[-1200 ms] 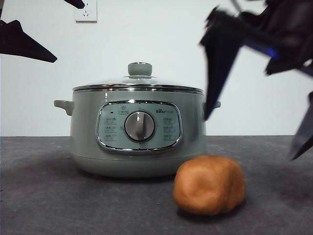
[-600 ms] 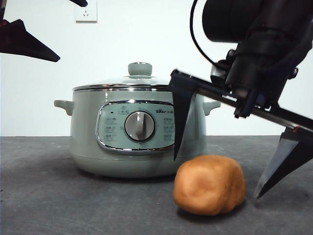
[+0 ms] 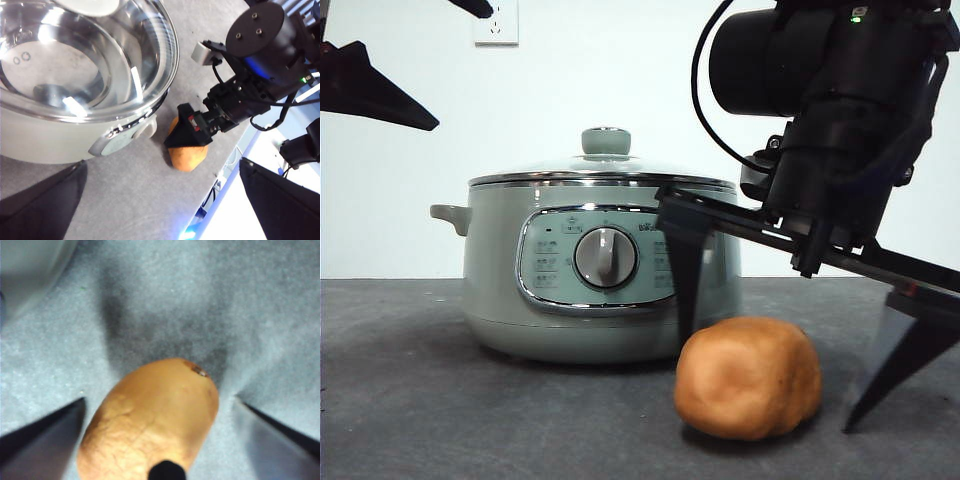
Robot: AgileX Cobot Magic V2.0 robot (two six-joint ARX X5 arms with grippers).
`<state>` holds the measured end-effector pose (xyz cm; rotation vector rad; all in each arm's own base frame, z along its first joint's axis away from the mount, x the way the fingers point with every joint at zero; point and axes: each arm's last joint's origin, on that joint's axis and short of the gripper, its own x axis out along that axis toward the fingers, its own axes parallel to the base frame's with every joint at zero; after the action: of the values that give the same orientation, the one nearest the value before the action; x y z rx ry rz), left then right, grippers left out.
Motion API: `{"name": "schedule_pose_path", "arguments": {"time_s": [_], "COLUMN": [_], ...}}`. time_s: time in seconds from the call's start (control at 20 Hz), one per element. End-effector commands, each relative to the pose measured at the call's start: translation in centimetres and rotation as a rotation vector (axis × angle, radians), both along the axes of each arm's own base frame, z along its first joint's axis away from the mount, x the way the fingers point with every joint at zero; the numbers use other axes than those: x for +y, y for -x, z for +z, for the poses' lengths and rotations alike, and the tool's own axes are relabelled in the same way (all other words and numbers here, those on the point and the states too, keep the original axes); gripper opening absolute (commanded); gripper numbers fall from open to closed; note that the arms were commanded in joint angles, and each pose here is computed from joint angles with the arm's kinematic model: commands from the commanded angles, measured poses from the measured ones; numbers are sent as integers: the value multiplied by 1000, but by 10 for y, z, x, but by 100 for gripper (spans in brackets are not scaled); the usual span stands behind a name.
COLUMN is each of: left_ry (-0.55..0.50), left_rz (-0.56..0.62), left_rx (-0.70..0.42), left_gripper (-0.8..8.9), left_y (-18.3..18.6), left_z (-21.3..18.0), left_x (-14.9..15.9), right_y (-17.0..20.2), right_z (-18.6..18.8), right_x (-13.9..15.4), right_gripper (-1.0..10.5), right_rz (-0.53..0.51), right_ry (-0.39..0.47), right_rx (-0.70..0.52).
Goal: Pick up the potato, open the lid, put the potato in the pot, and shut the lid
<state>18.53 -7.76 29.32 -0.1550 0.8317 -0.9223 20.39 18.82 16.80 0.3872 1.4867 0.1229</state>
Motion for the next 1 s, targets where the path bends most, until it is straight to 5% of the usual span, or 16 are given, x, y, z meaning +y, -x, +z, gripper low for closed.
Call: {"name": "schedule_pose_path", "arguments": {"time_s": [0.05, 0.3, 1.0], "left_ry": [-12, -31, -179], "left_rz": [-25, -5, 90], "left_rx": [-18, -31, -147], "left_gripper": [821, 821, 821], "left_y": [0, -1, -49], "left_z": [0, 0, 61], "left_x": [-1, 0, -29], "right_y": [1, -5, 9], "right_z": [-5, 21, 158], "right_x": [2, 8, -10], "right_gripper": [-8, -8, -2], "right_rz": [17, 117, 702], "right_ry": [1, 10, 192], "right_rx": [9, 11, -191]}}
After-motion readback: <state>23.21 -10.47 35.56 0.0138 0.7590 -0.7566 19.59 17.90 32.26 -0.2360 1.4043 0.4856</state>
